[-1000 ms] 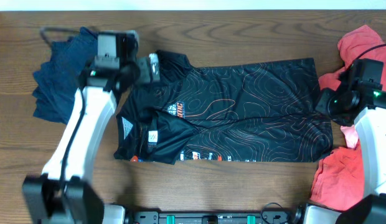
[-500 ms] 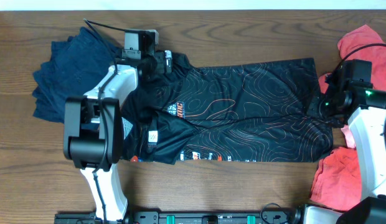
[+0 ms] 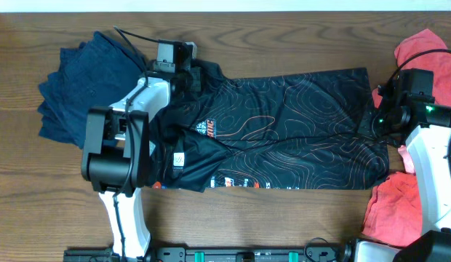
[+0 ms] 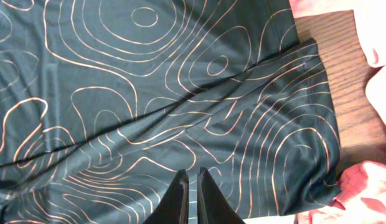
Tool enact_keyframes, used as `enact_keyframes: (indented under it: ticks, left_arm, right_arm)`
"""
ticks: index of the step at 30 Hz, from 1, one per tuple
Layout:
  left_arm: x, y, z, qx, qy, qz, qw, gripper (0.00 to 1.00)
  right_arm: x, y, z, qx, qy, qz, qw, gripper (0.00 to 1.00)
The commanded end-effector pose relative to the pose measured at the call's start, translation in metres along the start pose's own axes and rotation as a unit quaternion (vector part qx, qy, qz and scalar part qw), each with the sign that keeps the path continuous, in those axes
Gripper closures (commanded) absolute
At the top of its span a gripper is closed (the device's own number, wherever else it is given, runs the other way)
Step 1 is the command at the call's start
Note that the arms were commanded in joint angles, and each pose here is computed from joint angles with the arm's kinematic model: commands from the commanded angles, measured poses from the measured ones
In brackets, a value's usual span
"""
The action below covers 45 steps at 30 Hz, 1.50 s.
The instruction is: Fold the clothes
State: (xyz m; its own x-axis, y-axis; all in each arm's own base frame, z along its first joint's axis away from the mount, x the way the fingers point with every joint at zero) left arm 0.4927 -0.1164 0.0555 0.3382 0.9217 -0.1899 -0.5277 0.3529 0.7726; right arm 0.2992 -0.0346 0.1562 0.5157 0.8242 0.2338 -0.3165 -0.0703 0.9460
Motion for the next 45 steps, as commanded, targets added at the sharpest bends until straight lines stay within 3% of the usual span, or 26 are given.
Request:
enact_keyframes:
  ticks: [1,6,11,13,15,16,17,19,25,34,36,40,42,45]
  left_arm:
    - [-0.007,0.043,0.037,-0.047,-0.001,0.0,0.999,0.78]
    - [-0.012,0.057,0.024,-0.009,0.01,-0.002,1.0,0.79]
    - [-0.014,0.058,-0.001,0.049,0.026,-0.004,0.998,0.81]
    - [-0.014,0.058,-0.002,0.051,0.026,-0.004,0.998,0.81]
    - [-0.013,0.058,0.004,0.037,0.023,-0.003,0.999,0.81]
    - [-0.013,0.057,0.009,0.025,0.019,-0.003,0.999,0.7]
    - [-0.013,0.057,0.014,0.014,0.015,-0.001,1.0,0.49]
    - [-0.013,0.055,0.025,-0.012,0.007,-0.001,1.0,0.27]
    - [-0.006,0.033,0.033,-0.044,0.0,0.003,0.999,0.2]
    - [0.005,-0.013,0.014,-0.037,0.007,0.003,0.999,0.19]
    - [0.006,-0.018,0.01,-0.032,0.017,0.001,0.999,0.22]
    - [0.004,-0.018,0.011,-0.032,0.021,-0.004,0.999,0.7]
    - [0.005,-0.015,0.013,-0.035,0.028,-0.004,0.999,0.85]
    - [0.005,-0.01,0.017,-0.04,0.046,-0.004,0.998,0.91]
  right_arm:
    - [0.007,-0.006,0.001,0.01,0.026,0.002,1.0,0.88]
    - [0.019,-0.021,0.028,0.021,0.026,0.001,0.999,0.71]
    - [0.041,-0.045,0.089,-0.009,0.029,0.001,1.0,0.6]
    - [0.051,-0.06,0.116,-0.027,0.031,0.002,0.999,0.6]
    - [0.057,-0.073,0.134,-0.034,0.032,0.006,0.999,0.52]
    - [0.06,-0.082,0.141,-0.035,0.032,0.006,0.999,0.48]
    - [0.061,-0.089,0.147,-0.035,0.032,0.006,0.999,0.45]
    - [0.063,-0.099,0.154,-0.04,0.032,0.008,0.999,0.4]
    - [0.067,-0.108,0.174,-0.076,0.027,0.023,0.996,0.33]
    - [0.072,-0.107,0.181,-0.093,0.03,0.031,0.995,0.29]
    - [0.072,-0.107,0.181,-0.093,0.03,0.031,0.995,0.3]
    - [0.069,-0.109,0.182,-0.097,0.029,0.023,0.995,0.37]
    - [0.066,-0.113,0.182,-0.096,0.028,0.015,0.995,0.38]
    - [0.064,-0.122,0.18,-0.088,0.027,0.011,0.996,0.38]
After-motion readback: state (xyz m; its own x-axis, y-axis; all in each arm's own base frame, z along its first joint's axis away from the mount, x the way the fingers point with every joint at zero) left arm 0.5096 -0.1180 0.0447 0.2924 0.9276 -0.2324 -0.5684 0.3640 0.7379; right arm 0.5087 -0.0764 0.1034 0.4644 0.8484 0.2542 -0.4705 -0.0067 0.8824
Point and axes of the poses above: each gripper's point midway between its finger pads, its own y axis back along the fingers, its own x axis along the line the jaws close on, z = x × y, the point moved 3 cm from there along y, back along the fingers, and after that the axes turned 13 degrees about -y, right-handed, at the moved point
